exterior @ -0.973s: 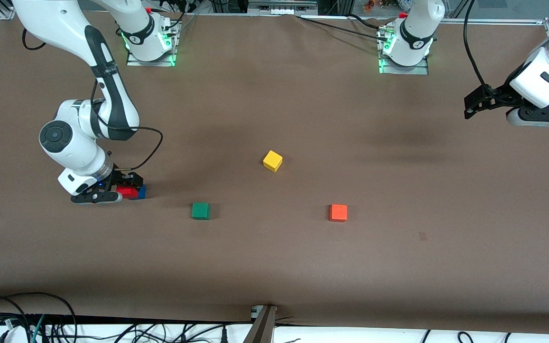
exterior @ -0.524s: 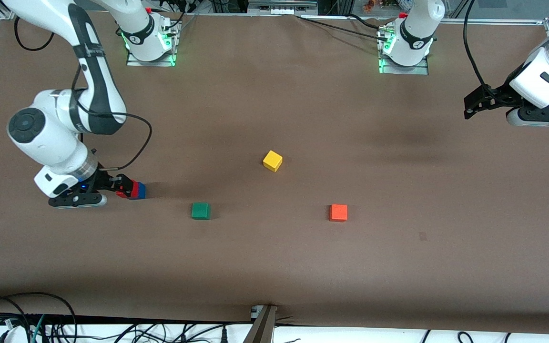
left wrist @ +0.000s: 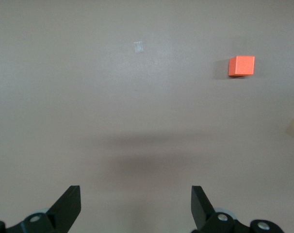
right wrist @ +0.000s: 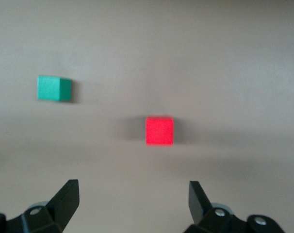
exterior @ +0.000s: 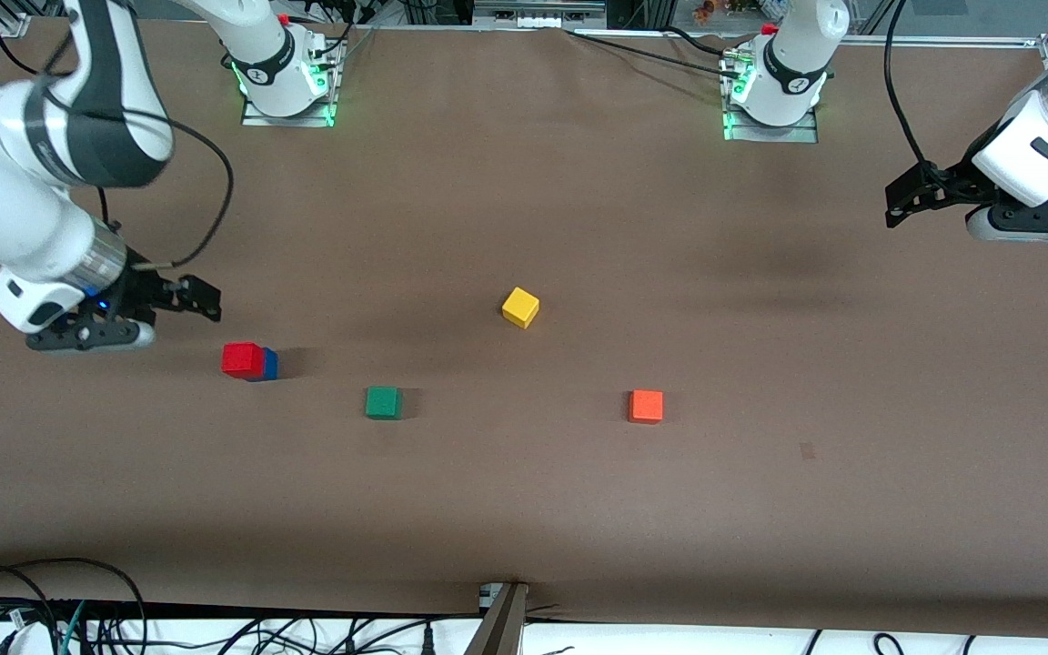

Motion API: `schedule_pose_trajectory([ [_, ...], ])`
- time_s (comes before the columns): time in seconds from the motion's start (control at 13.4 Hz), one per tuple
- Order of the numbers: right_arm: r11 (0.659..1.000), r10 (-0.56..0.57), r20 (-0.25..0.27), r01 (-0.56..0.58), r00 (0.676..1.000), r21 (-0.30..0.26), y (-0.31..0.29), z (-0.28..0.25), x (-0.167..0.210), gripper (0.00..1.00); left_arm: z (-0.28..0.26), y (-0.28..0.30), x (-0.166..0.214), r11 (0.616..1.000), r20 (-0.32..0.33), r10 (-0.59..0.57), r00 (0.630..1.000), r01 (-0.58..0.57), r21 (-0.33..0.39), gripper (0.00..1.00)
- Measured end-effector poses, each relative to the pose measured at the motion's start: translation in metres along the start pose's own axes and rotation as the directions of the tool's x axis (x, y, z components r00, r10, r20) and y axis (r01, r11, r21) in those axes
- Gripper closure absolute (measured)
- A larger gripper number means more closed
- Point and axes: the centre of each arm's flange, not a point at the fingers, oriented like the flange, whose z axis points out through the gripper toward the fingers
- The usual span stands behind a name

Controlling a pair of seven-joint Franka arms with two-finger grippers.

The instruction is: Pass red block to right arm, stack on blue

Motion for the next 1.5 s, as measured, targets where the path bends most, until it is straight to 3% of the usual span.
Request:
schedule_pose_trajectory([
  [0.37, 1.0, 0.0, 0.061, -0.001, 0.998, 0.013, 0.016, -0.072, -0.045, 0.0, 0.0, 0.0, 0.0, 1.0, 0.0, 0.0, 1.0, 0.0, 0.0, 0.0],
  [0.75, 0.999, 0.032, 0.103, -0.032, 0.994, 0.003, 0.037, -0.108, -0.055, 0.0, 0.0, 0.0, 0.0, 1.0, 0.0, 0.0, 1.0, 0.0, 0.0, 0.0],
  [1.5, 1.0, -0.017, 0.09, 0.018, 0.996, -0.017, 0.028, -0.124, -0.055, 0.0, 0.0, 0.0, 0.0, 1.0, 0.001, 0.0, 1.0, 0.0, 0.0, 0.0],
])
